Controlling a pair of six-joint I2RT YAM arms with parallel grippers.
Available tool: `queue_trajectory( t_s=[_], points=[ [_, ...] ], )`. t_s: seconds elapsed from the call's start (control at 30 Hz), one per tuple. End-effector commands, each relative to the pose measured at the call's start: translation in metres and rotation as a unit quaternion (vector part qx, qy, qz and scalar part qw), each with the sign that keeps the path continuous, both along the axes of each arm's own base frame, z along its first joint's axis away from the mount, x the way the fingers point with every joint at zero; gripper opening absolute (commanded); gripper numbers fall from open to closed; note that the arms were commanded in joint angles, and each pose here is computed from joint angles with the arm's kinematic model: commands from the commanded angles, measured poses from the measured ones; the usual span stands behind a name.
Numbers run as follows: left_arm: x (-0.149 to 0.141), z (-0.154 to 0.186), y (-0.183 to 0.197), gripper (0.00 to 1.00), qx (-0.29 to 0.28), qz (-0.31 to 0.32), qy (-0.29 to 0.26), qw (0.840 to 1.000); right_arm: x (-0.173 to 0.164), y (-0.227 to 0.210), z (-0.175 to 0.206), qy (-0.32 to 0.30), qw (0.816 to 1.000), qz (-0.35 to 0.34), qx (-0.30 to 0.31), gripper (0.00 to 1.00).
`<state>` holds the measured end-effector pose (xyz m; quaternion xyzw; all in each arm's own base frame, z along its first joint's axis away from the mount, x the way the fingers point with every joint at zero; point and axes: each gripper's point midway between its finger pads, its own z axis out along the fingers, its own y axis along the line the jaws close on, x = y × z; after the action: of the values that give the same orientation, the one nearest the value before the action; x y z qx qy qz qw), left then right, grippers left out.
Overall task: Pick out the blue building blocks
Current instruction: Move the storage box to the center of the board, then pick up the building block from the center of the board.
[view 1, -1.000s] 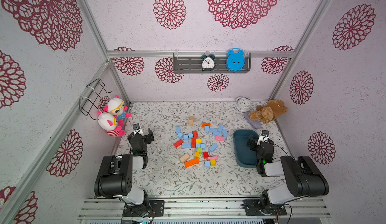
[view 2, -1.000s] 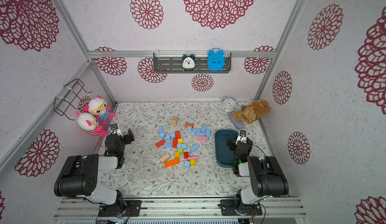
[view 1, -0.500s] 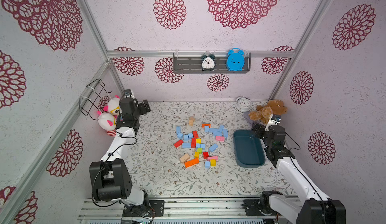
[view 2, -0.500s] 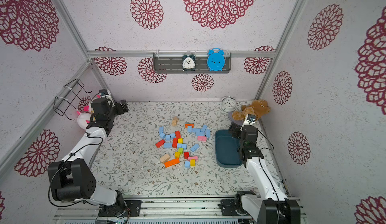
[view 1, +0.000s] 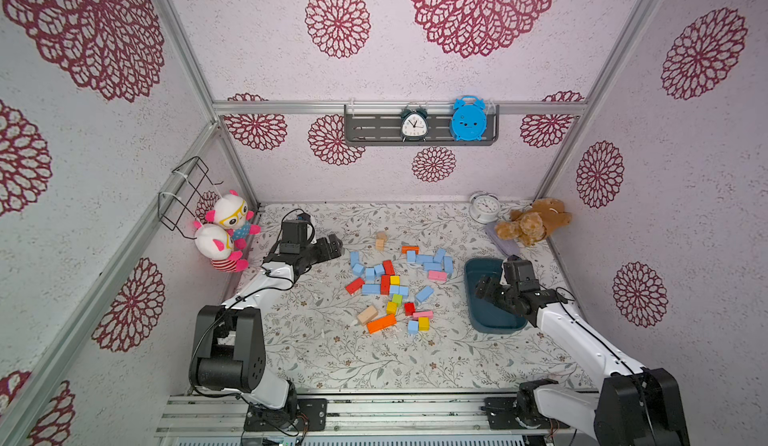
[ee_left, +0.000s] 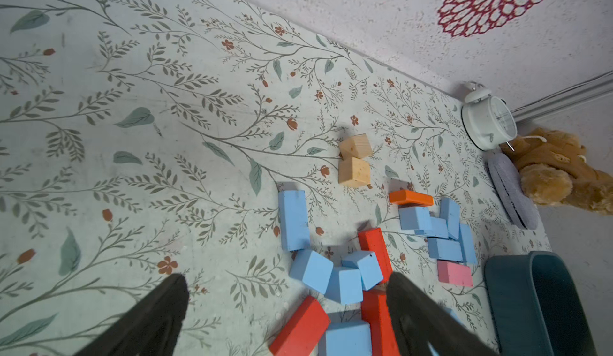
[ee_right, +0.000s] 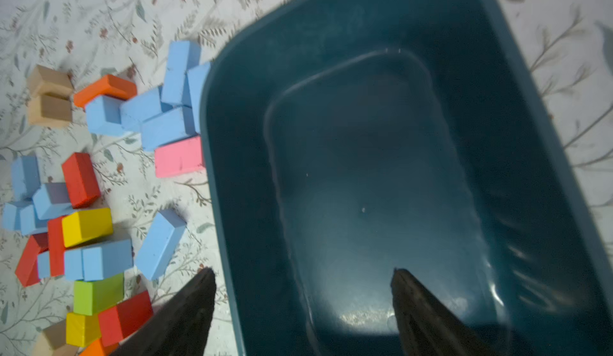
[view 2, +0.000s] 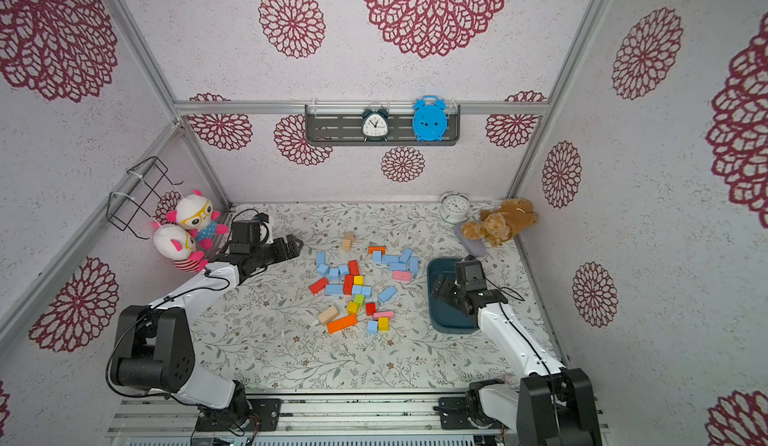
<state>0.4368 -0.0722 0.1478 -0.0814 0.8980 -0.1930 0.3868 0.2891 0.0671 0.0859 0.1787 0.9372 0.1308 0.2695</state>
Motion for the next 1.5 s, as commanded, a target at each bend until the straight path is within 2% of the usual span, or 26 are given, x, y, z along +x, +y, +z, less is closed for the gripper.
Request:
queue_trajectory(
  t_s=[0.0,0.4,0.57,0.7,0.8,0.9,1.0,1.1,1.27,1.47],
  points=[
    [0.002,0.016,0.003,0.97,0.006,-0.001,-0.028,1.000,-0.021,0.007,-0.011,0.027,0.999,-0.009,0.030,0.86],
    [-0.003,0.012,0.008,0.98,0.023,-0.002,-0.030,0.999,-0.079,0.003,-0.030,0.106,0.994,-0.012,0.035,0.82],
    [-0.004,0.012,0.013,0.97,0.023,0.002,-0.032,0.999,-0.088,0.005,-0.020,0.105,0.994,-0.009,0.039,0.74],
    [-0.004,0.012,0.025,0.97,0.007,0.021,-0.032,0.999,-0.076,0.005,0.010,0.076,0.997,-0.004,0.019,0.66],
    [-0.006,0.013,0.036,0.97,-0.003,0.039,-0.037,0.999,-0.060,0.015,0.030,0.062,0.998,0.013,0.003,0.64],
    [-0.007,0.014,0.050,0.97,-0.008,0.058,-0.041,0.997,-0.041,0.037,0.044,0.052,0.998,0.042,-0.018,0.64],
    [-0.008,0.014,0.063,0.97,-0.012,0.077,-0.044,0.996,-0.021,0.065,0.047,0.051,0.995,0.069,-0.042,0.69],
    [-0.011,0.014,0.073,0.97,-0.018,0.093,-0.047,0.994,-0.003,0.095,0.039,0.052,0.993,0.095,-0.050,0.70],
    [-0.014,0.015,0.082,0.97,-0.025,0.105,-0.052,0.993,0.018,0.140,0.003,0.089,0.988,0.118,-0.048,0.67],
    [-0.015,0.013,0.081,0.97,-0.034,0.106,-0.049,0.993,0.034,0.171,-0.031,0.119,0.980,0.138,-0.077,0.66]
  ],
)
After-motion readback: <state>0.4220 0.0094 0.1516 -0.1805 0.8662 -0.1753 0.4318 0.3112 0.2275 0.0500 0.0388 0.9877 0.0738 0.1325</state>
